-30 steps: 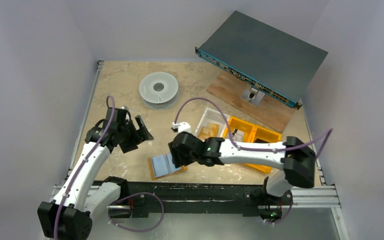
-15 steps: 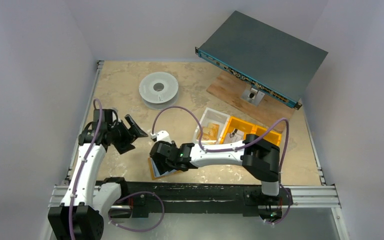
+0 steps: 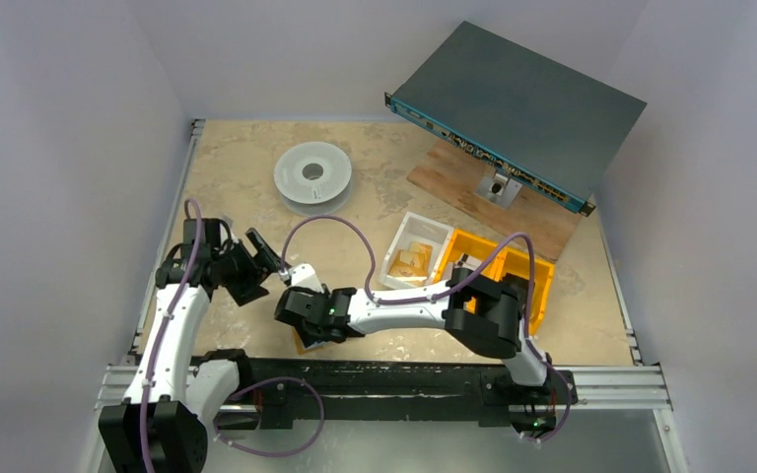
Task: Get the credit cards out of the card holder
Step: Remove the credit card from the card holder.
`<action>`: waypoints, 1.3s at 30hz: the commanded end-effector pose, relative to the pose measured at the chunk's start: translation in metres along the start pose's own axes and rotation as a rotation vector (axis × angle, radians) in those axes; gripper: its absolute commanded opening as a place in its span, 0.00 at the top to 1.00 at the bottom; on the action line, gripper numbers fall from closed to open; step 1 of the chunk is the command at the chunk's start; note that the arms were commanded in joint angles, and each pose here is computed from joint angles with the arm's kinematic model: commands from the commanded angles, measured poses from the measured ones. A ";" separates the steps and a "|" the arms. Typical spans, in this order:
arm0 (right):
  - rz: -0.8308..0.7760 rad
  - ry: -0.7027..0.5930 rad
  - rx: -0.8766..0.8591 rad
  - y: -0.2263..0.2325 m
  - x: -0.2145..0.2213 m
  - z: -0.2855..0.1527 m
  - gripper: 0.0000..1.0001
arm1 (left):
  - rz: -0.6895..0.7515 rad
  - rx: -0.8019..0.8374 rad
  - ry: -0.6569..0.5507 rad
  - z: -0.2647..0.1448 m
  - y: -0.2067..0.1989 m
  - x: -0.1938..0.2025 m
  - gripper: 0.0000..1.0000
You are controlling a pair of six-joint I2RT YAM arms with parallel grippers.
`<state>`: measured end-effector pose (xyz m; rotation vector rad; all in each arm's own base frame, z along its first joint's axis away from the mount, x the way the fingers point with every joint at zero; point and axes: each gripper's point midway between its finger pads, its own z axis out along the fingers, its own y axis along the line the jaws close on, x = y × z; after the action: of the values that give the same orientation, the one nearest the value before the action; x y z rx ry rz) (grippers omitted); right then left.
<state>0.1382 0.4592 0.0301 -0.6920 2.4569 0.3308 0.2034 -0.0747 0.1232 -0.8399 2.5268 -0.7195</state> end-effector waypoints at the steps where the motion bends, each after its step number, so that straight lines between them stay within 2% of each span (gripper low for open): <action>1: 0.010 0.034 0.030 -0.005 0.009 0.002 0.55 | 0.039 0.045 0.013 0.002 -0.003 0.003 0.20; 4: 0.031 0.053 0.019 -0.006 0.017 0.005 0.69 | 0.042 0.051 0.029 0.005 -0.002 0.006 0.22; 11: 0.125 0.080 -0.084 -0.007 0.023 0.004 0.86 | 0.050 0.085 0.077 0.013 -0.003 0.020 0.29; 19: 0.256 0.109 -0.226 -0.018 0.025 0.007 0.98 | 0.081 0.035 0.124 0.029 0.004 0.049 0.37; 26: 0.320 0.140 -0.273 -0.032 0.034 0.013 1.00 | 0.073 -0.007 0.140 0.041 0.018 0.063 0.42; 39: 0.349 0.155 -0.285 -0.039 0.041 0.018 1.00 | 0.090 0.012 0.164 0.042 0.016 0.075 0.49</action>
<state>0.1434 0.4440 0.0199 -0.4120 2.6191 0.9353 0.1570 -0.1213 0.0634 -0.7020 2.7145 -0.7756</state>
